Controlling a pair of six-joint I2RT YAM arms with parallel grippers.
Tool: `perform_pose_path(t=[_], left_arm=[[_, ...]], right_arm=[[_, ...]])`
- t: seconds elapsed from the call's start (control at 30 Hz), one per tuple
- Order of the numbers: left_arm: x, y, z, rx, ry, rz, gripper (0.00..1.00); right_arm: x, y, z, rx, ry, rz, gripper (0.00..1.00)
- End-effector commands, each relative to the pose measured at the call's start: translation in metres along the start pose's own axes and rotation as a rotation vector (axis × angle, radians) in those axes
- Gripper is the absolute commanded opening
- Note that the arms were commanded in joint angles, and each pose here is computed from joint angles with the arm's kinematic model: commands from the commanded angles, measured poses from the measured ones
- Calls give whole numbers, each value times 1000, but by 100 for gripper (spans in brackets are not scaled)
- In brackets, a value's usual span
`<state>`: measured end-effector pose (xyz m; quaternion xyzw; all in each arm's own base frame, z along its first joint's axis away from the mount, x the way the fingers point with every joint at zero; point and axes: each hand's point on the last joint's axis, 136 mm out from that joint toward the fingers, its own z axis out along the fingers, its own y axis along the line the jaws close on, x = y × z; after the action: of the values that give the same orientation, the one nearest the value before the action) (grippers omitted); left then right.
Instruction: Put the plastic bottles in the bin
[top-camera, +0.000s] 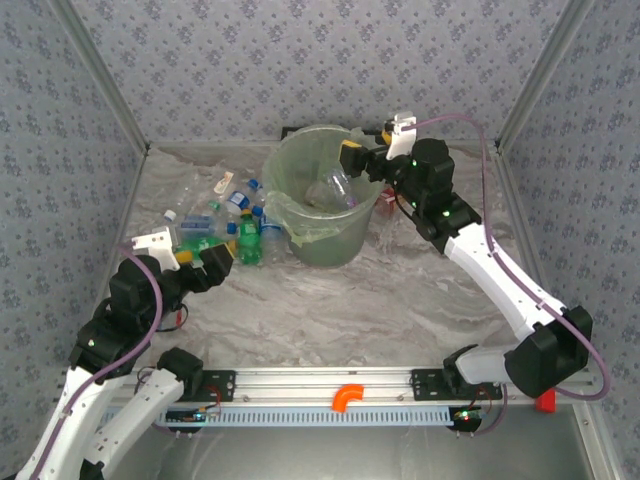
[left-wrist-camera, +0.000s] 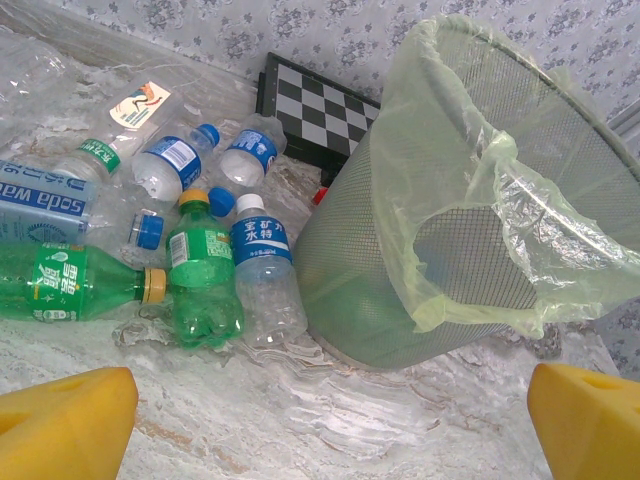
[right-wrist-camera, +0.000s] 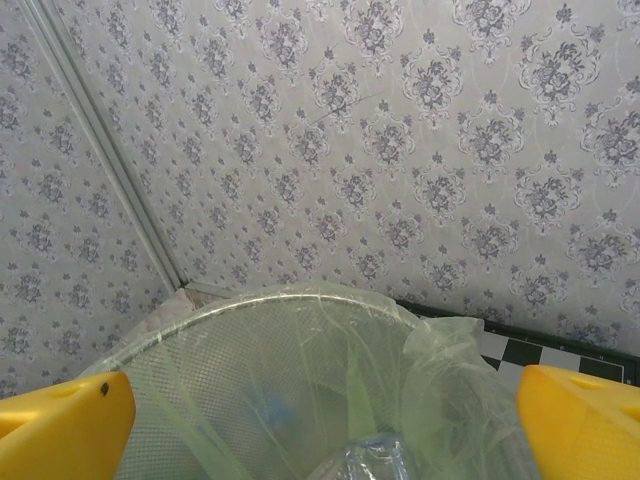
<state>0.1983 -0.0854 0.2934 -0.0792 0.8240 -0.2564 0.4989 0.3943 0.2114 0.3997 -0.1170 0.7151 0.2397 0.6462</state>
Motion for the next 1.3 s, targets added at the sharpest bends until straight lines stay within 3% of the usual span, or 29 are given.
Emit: perform_pose_path(t=[0.0, 0.3, 0.53, 0.9, 1.03, 1.27], left_arm=[[-5, 1, 1, -4, -27, 19, 100], [2, 4, 15, -40, 23, 12, 100], [12, 17, 33, -132, 91, 14, 100], [12, 34, 64, -276, 155, 6, 100], [10, 49, 76, -319, 178, -57, 98], [11, 88, 98, -394, 231, -163, 92]], right_arm=[[-10, 4, -11, -2, -23, -14, 100], [-11, 3, -35, 13, -19, -12, 100], [14, -15, -61, 84, 30, 0, 100], [59, -69, -94, 235, 79, 127, 100], [82, -91, -97, 308, 100, 192, 100], [124, -104, -96, 304, 129, 233, 100]])
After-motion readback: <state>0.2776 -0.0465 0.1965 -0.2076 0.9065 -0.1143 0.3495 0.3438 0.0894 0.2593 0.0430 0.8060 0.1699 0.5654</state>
